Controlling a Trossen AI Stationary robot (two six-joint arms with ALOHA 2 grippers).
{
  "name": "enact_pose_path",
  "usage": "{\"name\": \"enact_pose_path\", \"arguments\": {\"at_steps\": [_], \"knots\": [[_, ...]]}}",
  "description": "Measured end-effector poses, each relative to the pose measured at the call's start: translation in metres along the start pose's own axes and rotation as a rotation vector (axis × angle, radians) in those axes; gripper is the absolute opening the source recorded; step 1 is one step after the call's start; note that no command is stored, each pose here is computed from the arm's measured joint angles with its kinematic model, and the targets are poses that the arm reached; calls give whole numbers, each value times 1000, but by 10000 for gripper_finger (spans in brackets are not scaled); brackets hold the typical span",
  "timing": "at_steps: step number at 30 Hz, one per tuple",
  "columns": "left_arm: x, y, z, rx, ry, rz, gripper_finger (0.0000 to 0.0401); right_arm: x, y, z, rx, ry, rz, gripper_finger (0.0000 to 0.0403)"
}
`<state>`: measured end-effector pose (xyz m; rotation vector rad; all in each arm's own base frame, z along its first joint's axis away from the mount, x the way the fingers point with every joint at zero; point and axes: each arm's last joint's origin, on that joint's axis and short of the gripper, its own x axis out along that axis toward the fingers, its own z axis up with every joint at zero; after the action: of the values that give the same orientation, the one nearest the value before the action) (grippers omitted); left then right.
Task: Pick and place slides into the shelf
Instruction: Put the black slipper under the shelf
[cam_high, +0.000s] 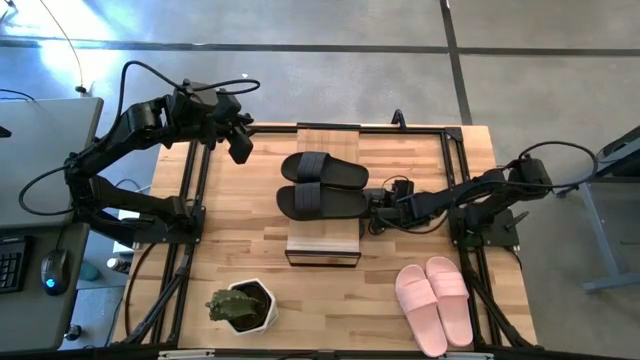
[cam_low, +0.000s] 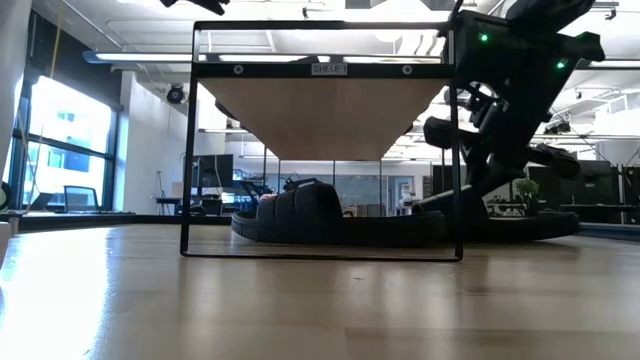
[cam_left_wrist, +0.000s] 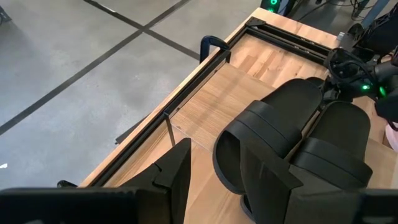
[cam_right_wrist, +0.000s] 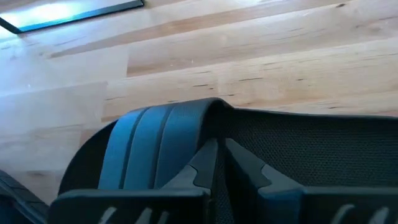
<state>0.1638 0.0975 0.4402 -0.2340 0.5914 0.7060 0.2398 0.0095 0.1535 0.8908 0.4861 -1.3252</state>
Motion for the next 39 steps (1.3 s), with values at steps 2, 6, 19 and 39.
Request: {"name": "enact_pose_path", "arguments": {"at_steps": [2,6,19,39], "knots": [[0,0,0,0,0,0,122,0,-1,0,-10,3,-12,18],[0,0,0,0,-1,0,122,-3,-7,3,-26,7,-49,13],[0,0,0,0,0,0,122,-46,-36,31,-53,48,-59,0],[0,0,0,1,0,0,122,-71,-70,29,-47,255,-294,0]]}}
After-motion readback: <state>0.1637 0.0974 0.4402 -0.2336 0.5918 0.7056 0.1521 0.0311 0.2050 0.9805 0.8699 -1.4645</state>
